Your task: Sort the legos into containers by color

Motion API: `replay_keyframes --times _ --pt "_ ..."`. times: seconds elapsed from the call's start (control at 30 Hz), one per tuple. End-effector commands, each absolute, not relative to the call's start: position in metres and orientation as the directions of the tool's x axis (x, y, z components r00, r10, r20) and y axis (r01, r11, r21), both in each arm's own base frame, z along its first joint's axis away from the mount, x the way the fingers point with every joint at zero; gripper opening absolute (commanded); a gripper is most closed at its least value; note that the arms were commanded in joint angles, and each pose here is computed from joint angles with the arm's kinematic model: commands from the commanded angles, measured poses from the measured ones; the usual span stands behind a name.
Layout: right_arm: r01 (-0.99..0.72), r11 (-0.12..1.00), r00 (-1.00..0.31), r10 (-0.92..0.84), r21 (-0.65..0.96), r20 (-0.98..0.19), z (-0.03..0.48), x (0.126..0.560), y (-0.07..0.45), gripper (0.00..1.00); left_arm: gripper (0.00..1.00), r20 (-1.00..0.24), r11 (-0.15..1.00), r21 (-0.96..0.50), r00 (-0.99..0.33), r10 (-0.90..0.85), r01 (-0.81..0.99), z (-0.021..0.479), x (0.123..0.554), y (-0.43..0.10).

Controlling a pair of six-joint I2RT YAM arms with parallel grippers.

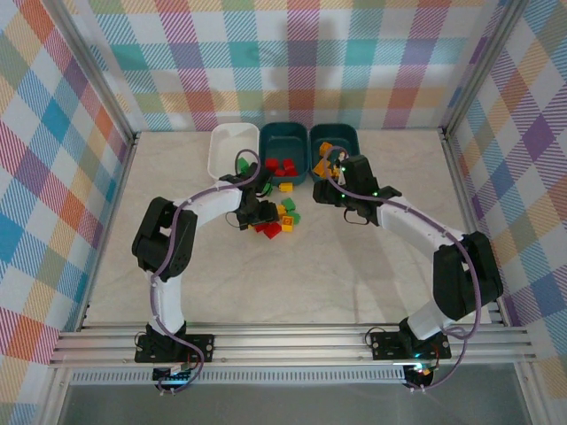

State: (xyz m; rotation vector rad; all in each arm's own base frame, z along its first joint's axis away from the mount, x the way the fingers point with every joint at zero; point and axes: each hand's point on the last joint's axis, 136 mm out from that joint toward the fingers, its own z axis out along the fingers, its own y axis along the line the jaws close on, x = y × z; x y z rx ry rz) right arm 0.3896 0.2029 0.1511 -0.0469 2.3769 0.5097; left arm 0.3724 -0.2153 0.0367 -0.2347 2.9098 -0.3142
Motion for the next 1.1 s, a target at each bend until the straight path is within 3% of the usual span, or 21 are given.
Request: replay_keyframes --times 0.0,0.17,0.57,0.83,1.07 --pt "-0.167 0.919 -0.733 0.126 0.357 -0.668 0.161 0.389 0.199 0.71 0.63 -0.149 0.976 -0.129 -0.970 -0.193 -0.175 0.013 0.363 -0.202" --pt "-0.162 0.925 -0.734 0.121 0.345 -0.668 0.157 0.385 0.195 0.72 0.59 -0.156 0.973 -0.127 -0.964 -0.213 -0.194 0.018 0.370 -0.203" --pt "-0.167 0.926 -0.737 0.110 0.338 -0.667 0.152 0.385 0.195 0.72 0.62 -0.155 0.977 -0.114 -0.969 -0.195 -0.178 0.010 0.385 -0.207" --pt "-0.163 0.937 -0.718 0.102 0.309 -0.689 0.155 0.385 0.186 0.72 0.48 -0.162 0.980 -0.107 -0.970 -0.183 -0.167 0.012 0.391 -0.207" --pt "-0.158 0.938 -0.722 0.104 0.309 -0.684 0.151 0.385 0.184 0.71 0.46 -0.237 0.980 -0.126 -0.955 -0.180 -0.153 0.053 0.396 -0.203"
